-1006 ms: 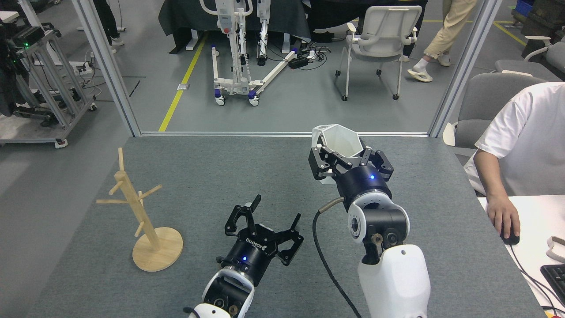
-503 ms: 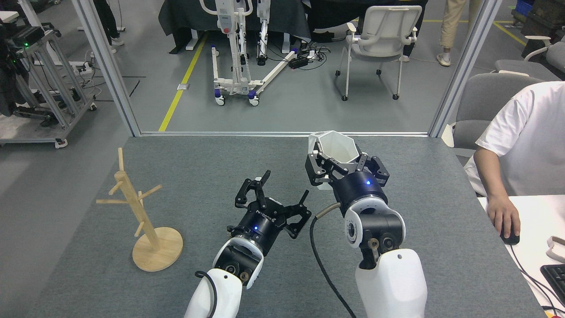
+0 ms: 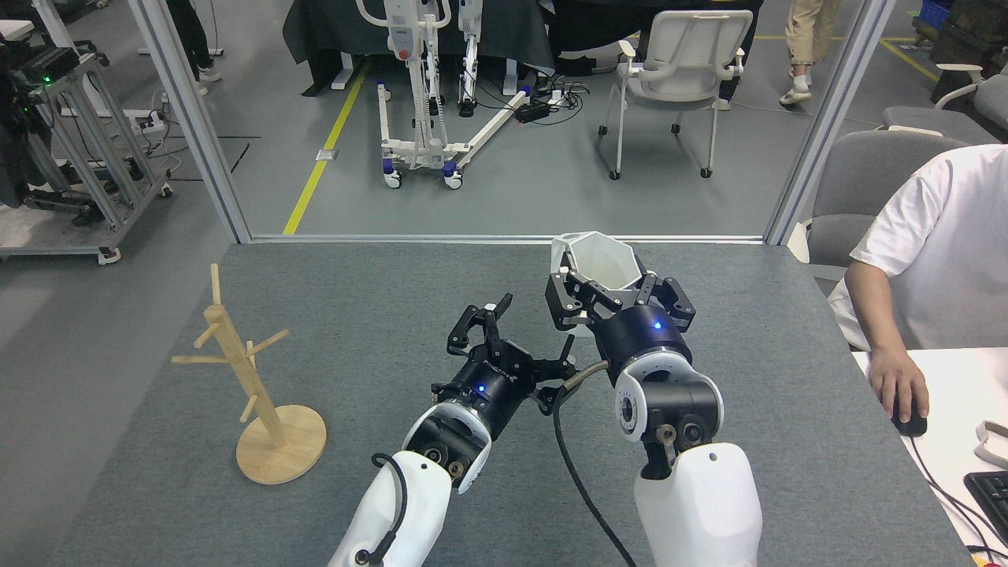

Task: Hang cup on storage rack
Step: 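Move the left gripper up to the cup held by the right gripper, then grasp the cup with the left gripper and open the right gripper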

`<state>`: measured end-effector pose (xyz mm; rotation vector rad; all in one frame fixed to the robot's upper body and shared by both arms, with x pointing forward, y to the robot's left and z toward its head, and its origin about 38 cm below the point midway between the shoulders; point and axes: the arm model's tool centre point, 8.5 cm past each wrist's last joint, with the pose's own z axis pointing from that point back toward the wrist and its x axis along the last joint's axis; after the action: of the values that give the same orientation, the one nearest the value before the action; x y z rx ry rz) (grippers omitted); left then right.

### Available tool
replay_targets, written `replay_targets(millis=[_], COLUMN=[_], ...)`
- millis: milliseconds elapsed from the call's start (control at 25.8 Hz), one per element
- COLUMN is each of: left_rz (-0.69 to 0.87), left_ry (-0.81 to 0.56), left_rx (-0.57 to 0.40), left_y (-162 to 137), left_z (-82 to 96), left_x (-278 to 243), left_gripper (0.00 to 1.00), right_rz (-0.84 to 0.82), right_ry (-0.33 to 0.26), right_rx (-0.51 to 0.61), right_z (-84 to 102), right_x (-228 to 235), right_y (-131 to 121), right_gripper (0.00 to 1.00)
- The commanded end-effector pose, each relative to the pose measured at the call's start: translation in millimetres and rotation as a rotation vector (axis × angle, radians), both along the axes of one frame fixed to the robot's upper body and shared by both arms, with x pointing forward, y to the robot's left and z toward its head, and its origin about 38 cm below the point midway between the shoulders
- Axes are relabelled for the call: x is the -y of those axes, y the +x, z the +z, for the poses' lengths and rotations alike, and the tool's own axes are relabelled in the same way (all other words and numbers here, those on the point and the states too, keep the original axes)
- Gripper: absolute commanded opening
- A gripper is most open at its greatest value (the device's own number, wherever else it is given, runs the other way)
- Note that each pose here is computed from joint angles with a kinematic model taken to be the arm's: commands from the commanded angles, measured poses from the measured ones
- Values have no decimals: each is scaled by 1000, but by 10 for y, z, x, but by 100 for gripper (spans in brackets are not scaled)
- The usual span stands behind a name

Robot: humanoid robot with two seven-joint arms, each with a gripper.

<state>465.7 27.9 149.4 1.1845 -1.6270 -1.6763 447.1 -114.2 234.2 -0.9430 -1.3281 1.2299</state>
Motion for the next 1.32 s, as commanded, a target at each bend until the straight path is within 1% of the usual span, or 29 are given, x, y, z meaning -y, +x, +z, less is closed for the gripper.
replay_targets(millis=[0,193,348,426,580,696,812,967,1006,1122,1199,1277], left_rz=[-21,-68,-155,-175,-169,-181,-134,-122,-121,-113,-110,-101], left_ry=[11,20,18,19,25,61,87,92,93,94,106,124], left_rx=[-7,12,44,47,38,23,-5,-15,-13,8,4,-16], left_y=[30,-31,-103,-119,-107,-133,-43,-15,-8,49,82,111], left_z=[-6,18,120,130,100,37,-16,-30,-20,94,129,117], left_x=[61,180,270,292,286,365,344,328,333,336,337,329], left_gripper=[99,99,99,99,99,99,99,99,99,99,98,94], right_rz=[2,4,4,5,8,8,10,14,14,15,16,16], right_ry=[-3,-2,-2,-3,3,5,4,2,2,3,2,2], right_rx=[-16,-14,-15,-18,-20,-20,-21,-21,-21,-24,-25,-25], right_z=[-29,-26,-31,-39,-38,-37,-41,-40,-40,-52,-57,-57], right_x=[-4,-14,-15,-17,-42,-47,-53,-69,-69,-76,-82,-82], right_y=[6,4,6,13,11,10,11,7,7,12,12,12], right_gripper=[23,23,23,23,22,22,22,22,22,22,22,22])
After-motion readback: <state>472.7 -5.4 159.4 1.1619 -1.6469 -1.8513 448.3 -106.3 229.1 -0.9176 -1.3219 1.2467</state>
